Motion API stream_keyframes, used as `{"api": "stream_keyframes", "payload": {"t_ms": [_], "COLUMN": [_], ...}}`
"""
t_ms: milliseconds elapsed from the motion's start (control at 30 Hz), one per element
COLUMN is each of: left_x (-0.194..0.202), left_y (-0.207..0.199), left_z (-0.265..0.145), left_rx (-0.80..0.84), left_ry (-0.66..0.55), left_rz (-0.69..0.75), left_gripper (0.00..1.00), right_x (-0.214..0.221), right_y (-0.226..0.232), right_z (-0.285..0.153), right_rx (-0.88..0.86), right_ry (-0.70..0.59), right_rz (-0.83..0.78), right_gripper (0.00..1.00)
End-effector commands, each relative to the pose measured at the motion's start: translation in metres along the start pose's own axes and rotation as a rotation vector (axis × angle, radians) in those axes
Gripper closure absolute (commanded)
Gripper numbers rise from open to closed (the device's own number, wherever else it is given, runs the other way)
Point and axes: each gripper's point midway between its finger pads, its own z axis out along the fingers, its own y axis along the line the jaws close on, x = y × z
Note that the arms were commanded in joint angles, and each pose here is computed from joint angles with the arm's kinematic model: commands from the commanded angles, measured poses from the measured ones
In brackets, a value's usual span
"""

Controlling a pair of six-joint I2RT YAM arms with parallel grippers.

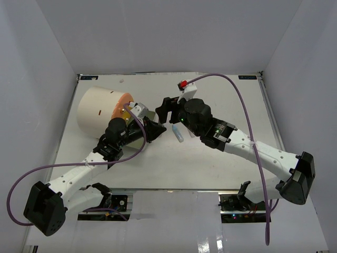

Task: Sort the stationery into containers
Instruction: Close the pen cap on the pen, then place the pen in the drawer, then pick up the pen from the center of the board.

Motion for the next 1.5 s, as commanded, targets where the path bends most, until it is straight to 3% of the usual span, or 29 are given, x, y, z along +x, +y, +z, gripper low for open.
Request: {"api": "stream_keyframes", "payload": {"t_ms": [0, 100, 200, 233, 333, 467, 667, 867, 1133, 1467], "left_x": [-0.004, -0.001, -0.001, 0.015, 0.020, 0.010, 0.035, 0.053, 0.049, -0.022], "left_y": [-0.002, 0.005, 0.033, 0.053, 0.077, 0.110, 0.142, 0.161, 0.157, 0.104], "left_z": [-0.003, -0.004, -0.011, -0.022, -0.034, -0.048, -0.050, -0.049, -0.041, -0.024], "left_rx": [0.002, -0.048, -0.231, -0.350, -0.504, -0.688, -0.782, -0.824, -0.797, -0.616], "left_ry": [-0.002, 0.033, 0.095, 0.182, 0.301, 0.391, 0.544, 0.623, 0.604, 0.389], "left_rz": [0.002, -0.013, -0.015, -0.015, -0.011, 0.050, 0.063, 0.059, 0.031, -0.049], "left_gripper": [0.82, 0.80, 0.80, 0.80, 0.80, 0.78, 0.72, 0.63, 0.43, 0.16], "right_x": [-0.049, -0.064, -0.073, -0.069, -0.065, -0.020, 0.036, 0.070, 0.105, 0.138], "right_y": [0.012, 0.004, -0.016, -0.028, -0.055, -0.102, -0.138, -0.158, -0.157, -0.145], "right_z": [-0.004, -0.008, -0.018, -0.024, -0.039, -0.049, -0.061, -0.062, -0.041, -0.004], "right_rx": [-0.040, -0.013, 0.050, 0.080, 0.133, 0.214, 0.290, 0.318, 0.274, 0.182], "right_ry": [-0.119, -0.158, -0.193, -0.195, -0.209, -0.140, 0.001, 0.080, 0.251, 0.447], "right_rz": [0.013, 0.002, -0.013, -0.018, -0.004, 0.010, -0.024, -0.034, -0.113, -0.226], "right_gripper": [0.19, 0.12, 0.07, 0.06, 0.05, 0.04, 0.04, 0.04, 0.08, 0.18]}}
